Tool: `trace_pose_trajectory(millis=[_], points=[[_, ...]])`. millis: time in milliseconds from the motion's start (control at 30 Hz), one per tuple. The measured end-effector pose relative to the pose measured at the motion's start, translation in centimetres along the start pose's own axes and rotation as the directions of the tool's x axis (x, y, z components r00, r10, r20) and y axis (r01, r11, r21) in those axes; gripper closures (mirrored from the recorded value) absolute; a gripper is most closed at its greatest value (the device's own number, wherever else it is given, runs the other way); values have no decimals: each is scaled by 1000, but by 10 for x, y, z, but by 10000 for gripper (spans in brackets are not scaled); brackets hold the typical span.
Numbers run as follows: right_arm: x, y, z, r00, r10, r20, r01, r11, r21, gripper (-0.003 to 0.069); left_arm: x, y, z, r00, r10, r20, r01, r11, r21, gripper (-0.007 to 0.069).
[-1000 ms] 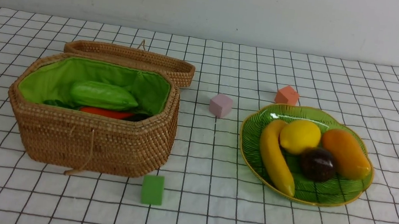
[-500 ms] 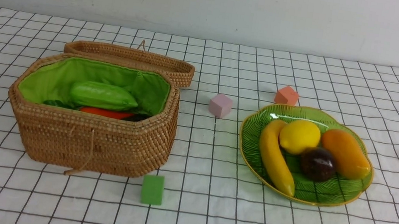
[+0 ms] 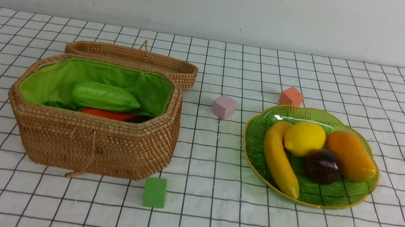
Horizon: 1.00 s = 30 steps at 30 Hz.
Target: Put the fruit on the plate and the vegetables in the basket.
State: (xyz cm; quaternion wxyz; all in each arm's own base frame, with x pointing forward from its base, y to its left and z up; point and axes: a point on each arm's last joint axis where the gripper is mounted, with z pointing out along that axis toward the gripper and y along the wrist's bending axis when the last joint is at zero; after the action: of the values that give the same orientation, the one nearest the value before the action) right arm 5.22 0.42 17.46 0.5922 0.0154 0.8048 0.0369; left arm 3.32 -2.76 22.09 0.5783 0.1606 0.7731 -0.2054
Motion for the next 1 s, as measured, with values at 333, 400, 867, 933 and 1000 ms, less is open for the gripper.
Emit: trace_pose_trajectory(millis=[333,400,867,933,1000], points=[[0,0,0,1000,-1,0,1,1000,0,659,0,0,0,1000,0,0,0,1000,0,624],[0,0,0,1000,-1,0,1,1000,0,657,0,0,0,1000,0,-1,0,1000,0,622],[0,0,0,1000,-2,1,2,1000,1,655,30,31,17,965,-182,186,238,906,-349,638],[0,0,0,1000,-2,1,2,1000,1,653,41,31,19,971,-222,92,240,901,-362,638],[0,0,0,1000,-2,1,2,1000,1,650,45,30,19,969,-241,62,246,898,-364,638]])
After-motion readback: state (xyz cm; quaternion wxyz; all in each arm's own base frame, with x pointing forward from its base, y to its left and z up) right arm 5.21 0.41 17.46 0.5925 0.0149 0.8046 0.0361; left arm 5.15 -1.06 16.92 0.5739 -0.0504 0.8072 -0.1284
